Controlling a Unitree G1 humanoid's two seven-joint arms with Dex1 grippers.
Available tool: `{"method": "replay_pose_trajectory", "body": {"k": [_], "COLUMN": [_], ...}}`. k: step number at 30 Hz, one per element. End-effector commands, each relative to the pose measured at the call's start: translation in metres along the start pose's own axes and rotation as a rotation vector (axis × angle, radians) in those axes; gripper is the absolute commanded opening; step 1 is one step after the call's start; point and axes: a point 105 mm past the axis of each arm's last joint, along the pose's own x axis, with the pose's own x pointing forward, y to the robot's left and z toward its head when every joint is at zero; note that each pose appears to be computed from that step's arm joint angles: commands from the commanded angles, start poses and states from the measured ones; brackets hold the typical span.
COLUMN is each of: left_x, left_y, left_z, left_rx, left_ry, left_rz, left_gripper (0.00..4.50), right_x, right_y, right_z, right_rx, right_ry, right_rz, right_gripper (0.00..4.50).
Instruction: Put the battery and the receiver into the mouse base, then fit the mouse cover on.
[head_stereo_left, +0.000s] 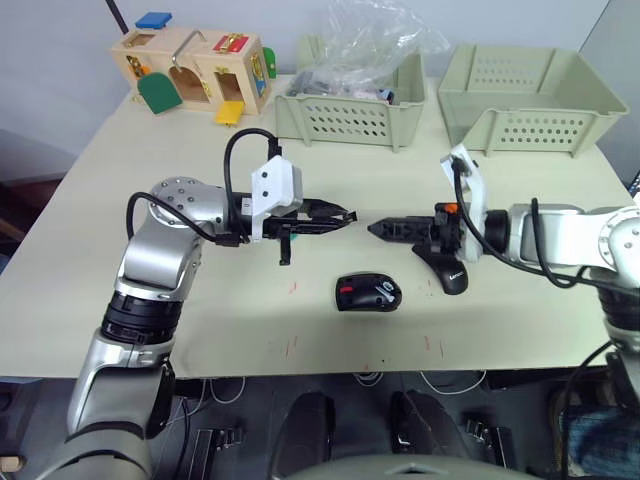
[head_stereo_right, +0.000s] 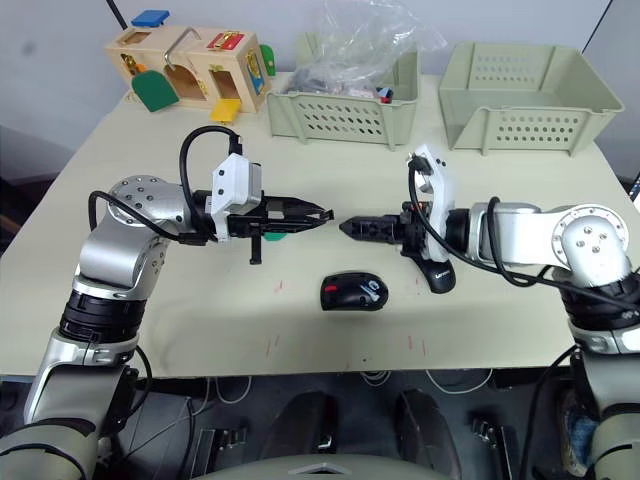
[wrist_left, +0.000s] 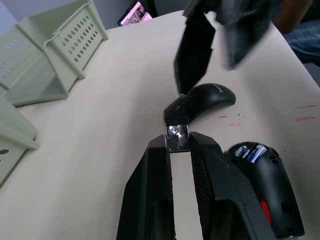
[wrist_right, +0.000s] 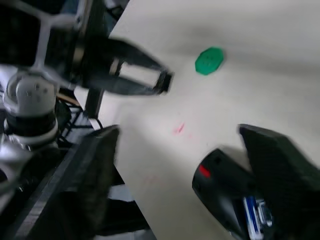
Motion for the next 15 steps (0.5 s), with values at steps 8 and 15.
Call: {"method": "replay_pose_trajectory", "body": {"k": [8, 15], "left_x": [0.002, 0.005], "left_y": [0.004, 0.004], "left_z": [0.015, 0.017], "left_rx": [0.043, 0.040], "left_ry": [-0.036, -0.040], "left_rz": [-0.035, -0.050], "left_gripper": [0.03, 0.03], "right_x": [0.007, 0.011], "right_y": [0.006, 0.009], "right_z": [0.022, 0.027], "right_rx": [0.037, 0.055], "right_ry": [0.000, -0.005], "right_rz": [0.013, 0.028], "right_gripper": [2.86, 2.86]}}
